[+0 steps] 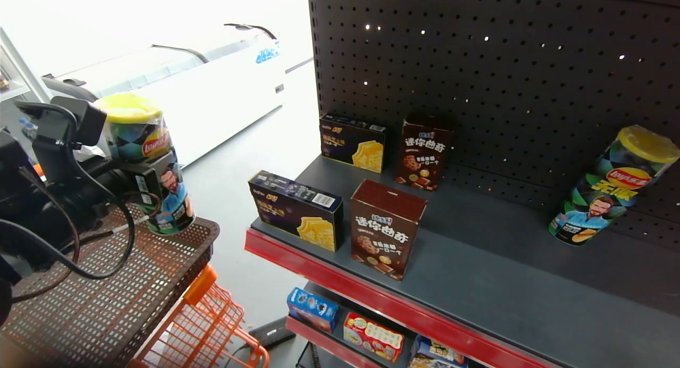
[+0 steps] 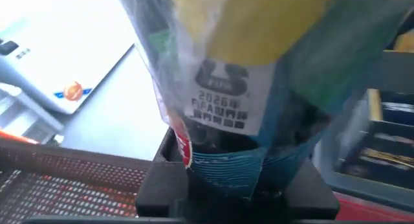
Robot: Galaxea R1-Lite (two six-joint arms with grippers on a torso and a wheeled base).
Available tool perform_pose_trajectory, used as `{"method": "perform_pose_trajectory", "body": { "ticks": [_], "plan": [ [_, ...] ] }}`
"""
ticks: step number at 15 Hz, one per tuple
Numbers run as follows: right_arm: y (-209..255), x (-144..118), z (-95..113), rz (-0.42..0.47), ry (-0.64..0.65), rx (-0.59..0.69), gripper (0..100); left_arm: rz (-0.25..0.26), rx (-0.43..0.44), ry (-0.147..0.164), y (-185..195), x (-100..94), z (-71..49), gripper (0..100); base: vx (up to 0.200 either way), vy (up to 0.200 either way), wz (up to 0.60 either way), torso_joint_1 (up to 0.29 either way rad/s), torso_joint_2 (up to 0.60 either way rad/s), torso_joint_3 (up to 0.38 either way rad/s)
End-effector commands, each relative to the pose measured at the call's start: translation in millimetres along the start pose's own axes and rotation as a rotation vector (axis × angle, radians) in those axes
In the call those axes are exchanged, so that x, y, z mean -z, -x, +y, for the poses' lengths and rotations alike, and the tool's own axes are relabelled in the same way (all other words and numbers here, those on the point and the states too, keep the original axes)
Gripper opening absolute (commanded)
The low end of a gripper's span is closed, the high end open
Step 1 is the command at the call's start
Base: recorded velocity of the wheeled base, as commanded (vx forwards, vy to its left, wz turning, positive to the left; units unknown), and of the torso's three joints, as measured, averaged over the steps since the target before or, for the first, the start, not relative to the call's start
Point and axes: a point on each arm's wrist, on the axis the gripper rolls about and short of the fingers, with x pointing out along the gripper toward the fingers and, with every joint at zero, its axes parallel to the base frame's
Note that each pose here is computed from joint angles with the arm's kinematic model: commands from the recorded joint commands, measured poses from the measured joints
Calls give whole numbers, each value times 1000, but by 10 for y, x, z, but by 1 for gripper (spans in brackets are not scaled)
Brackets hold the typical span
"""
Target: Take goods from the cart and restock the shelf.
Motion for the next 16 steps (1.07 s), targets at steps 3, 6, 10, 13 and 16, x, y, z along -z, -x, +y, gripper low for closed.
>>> {"method": "perform_pose_trajectory", "body": {
  "ticks": [3,6,10,13,16],
  "plan": [
    [0,-4,0,1,0,0,100,-76,182,17,461,-211,-381,0,0,0,0,0,0,0],
    [-1,-1,0,1,0,0,100,-58,311,24,612,-173,-619,0,0,0,0,0,0,0],
    [-1,-1,0,1,0,0,100,-40,419,38,813,-294,-729,0,0,0,0,0,0,0],
    [-1,0,0,2,0,0,100,-30,472,41,929,-295,-786,0,0,0,0,0,0,0],
    [-1,0,0,2,0,0,100,16,546,67,1016,-308,-838,0,0,0,0,0,0,0]
  ]
}}
